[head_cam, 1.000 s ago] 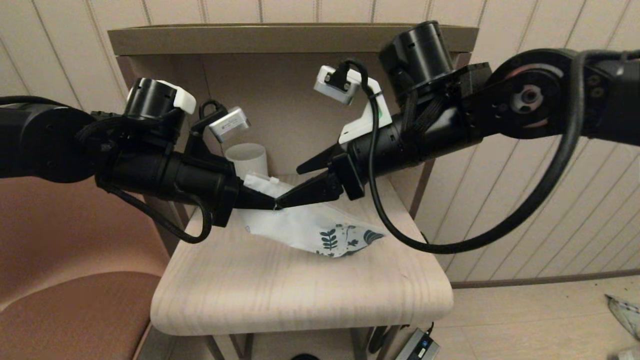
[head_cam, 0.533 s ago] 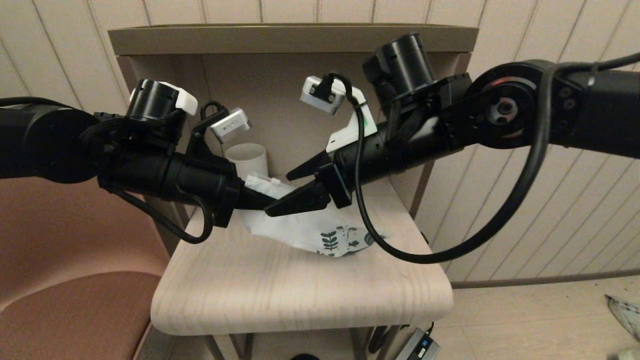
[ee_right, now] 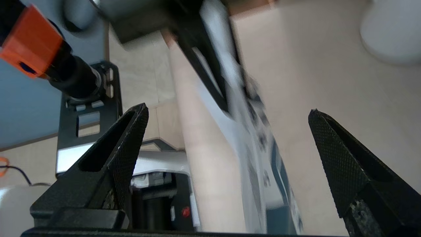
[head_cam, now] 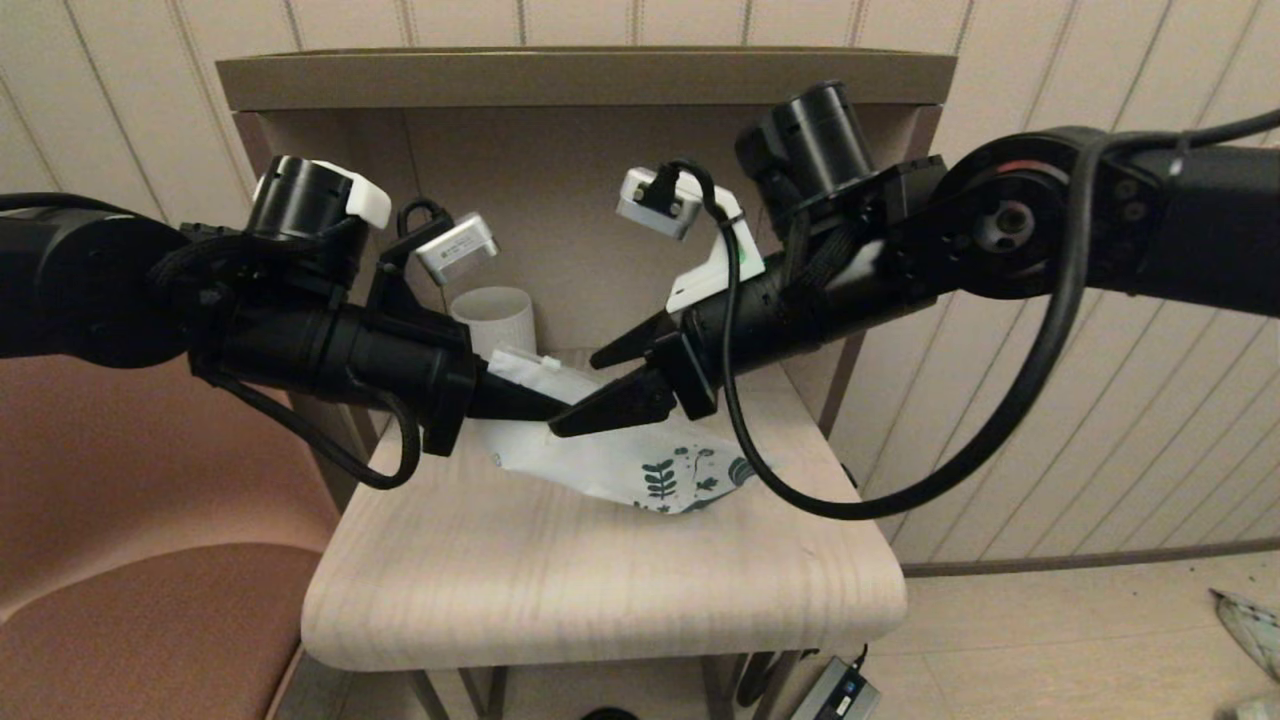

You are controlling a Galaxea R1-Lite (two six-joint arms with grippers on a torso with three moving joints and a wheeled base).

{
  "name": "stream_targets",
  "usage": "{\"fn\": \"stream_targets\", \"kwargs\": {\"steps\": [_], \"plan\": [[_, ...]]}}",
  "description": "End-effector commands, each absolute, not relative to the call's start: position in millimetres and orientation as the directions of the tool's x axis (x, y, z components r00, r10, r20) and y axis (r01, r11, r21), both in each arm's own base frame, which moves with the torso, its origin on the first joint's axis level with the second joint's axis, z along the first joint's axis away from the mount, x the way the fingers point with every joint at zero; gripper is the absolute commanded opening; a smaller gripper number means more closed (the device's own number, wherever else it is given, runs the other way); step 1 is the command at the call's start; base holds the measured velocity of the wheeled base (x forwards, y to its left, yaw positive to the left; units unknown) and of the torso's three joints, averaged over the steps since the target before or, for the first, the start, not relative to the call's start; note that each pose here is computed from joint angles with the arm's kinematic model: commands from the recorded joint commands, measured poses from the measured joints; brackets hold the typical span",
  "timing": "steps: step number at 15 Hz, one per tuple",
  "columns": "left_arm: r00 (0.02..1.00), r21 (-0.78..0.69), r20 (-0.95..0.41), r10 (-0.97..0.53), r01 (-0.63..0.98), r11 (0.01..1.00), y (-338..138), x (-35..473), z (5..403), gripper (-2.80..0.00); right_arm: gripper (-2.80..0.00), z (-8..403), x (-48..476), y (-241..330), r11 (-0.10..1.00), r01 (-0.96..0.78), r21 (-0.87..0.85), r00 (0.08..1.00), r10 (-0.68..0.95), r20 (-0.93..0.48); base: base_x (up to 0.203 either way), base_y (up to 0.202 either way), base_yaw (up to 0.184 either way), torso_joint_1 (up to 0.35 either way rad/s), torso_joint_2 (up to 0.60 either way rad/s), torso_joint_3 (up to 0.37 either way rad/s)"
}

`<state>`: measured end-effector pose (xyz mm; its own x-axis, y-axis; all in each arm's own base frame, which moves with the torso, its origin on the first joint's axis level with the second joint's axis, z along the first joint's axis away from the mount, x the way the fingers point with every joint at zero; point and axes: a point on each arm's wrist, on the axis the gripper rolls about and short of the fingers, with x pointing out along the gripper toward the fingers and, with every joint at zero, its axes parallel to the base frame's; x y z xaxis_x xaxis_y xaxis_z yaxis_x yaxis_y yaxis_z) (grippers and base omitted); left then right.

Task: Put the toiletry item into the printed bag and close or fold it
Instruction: Hand it to the other hand

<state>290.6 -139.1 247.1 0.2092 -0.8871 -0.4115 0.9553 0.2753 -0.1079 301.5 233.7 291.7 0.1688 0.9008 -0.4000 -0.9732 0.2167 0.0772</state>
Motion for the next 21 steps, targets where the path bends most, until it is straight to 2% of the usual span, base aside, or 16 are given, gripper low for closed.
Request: {"fn": "stream_targets", "kwargs": {"steps": [1,12,13,14,21], "plan": [[0.212,-0.098,-0.404,-0.89,0.957,0.273,-137.9,289.2,250.7,-2.8,0.0,287.9,303.6,227.1,0.231,-0.968,0.096,0.171,0.892,-0.418,0.0,0.0,0.0,0.0,0.0,0.0],[0.221,-0.091,-0.402,-0.888,0.956,0.279,-135.8,289.8,251.4,-2.8,0.0,272.6,302.3,192.1,0.288,-0.952,0.102,0.207,0.854,-0.478,0.0,0.0,0.0,0.0,0.0,0.0],[0.222,-0.091,-0.402,-0.888,0.956,0.28,-135.5,290.0,251.4,-2.8,-2.0,271.7,302.8,193.0,0.284,-0.954,0.099,0.204,0.854,-0.479,0.0,0.0,0.0,0.0,0.0,0.0],[0.22,-0.093,-0.403,-0.888,0.956,0.279,-135.6,290.3,250.9,-2.8,-2.8,271.1,303.5,193.5,0.281,-0.955,0.097,0.203,0.854,-0.48,0.0,0.0,0.0,0.0,0.0,0.0],[0.209,-0.096,-0.396,-0.894,0.959,0.267,-135.1,288.4,251.4,-2.8,-2.8,268.4,305.6,199.8,0.269,-0.958,0.098,0.191,0.855,-0.481,0.0,0.0,0.0,0.0,0.0,0.0]]}}
